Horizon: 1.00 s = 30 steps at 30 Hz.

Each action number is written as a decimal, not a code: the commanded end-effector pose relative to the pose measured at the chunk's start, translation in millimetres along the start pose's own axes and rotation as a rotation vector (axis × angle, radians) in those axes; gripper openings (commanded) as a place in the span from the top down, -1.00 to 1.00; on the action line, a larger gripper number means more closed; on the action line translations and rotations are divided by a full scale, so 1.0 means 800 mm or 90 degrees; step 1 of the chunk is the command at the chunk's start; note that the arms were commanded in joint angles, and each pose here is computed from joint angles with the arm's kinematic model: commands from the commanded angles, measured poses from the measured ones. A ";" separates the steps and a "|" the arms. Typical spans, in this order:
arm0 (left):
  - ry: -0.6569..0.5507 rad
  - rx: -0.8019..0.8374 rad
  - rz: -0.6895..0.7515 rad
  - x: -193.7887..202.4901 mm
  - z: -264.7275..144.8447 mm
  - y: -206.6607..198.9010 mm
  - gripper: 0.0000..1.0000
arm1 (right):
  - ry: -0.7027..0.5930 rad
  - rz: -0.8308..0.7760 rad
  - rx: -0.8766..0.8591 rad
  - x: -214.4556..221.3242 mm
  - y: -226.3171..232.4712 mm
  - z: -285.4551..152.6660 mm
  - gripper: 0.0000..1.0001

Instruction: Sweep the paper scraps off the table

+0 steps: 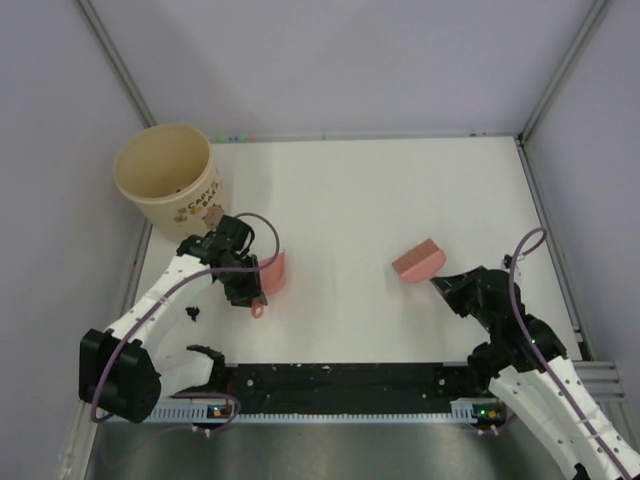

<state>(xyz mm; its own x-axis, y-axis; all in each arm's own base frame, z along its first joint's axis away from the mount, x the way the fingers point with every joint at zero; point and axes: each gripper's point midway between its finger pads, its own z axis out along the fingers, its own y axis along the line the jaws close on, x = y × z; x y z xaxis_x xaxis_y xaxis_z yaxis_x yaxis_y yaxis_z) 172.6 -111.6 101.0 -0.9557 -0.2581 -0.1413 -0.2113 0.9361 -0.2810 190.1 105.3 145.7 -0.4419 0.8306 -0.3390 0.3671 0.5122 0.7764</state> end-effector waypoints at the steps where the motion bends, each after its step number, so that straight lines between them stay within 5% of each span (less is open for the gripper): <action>1: -0.001 -0.032 0.037 0.003 0.019 0.006 1.00 | -0.052 0.034 0.003 -0.015 -0.009 -0.003 1.00; 24: 0.069 -0.165 0.102 0.033 0.078 0.010 1.00 | -0.029 0.103 0.080 0.014 -0.083 0.011 1.00; 30: 0.078 -0.174 0.100 0.038 0.076 0.012 0.49 | -0.026 0.105 0.085 0.015 -0.085 0.010 1.00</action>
<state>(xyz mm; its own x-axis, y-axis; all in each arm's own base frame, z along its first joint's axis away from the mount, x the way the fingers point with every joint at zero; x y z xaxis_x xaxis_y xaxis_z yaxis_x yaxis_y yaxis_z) 158.0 -127.9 37.0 -0.9958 -0.0762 -0.0498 -0.0754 0.9970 -0.0182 170.9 79.6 86.2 -0.3153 0.9161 -0.2476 0.5348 0.3871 0.7511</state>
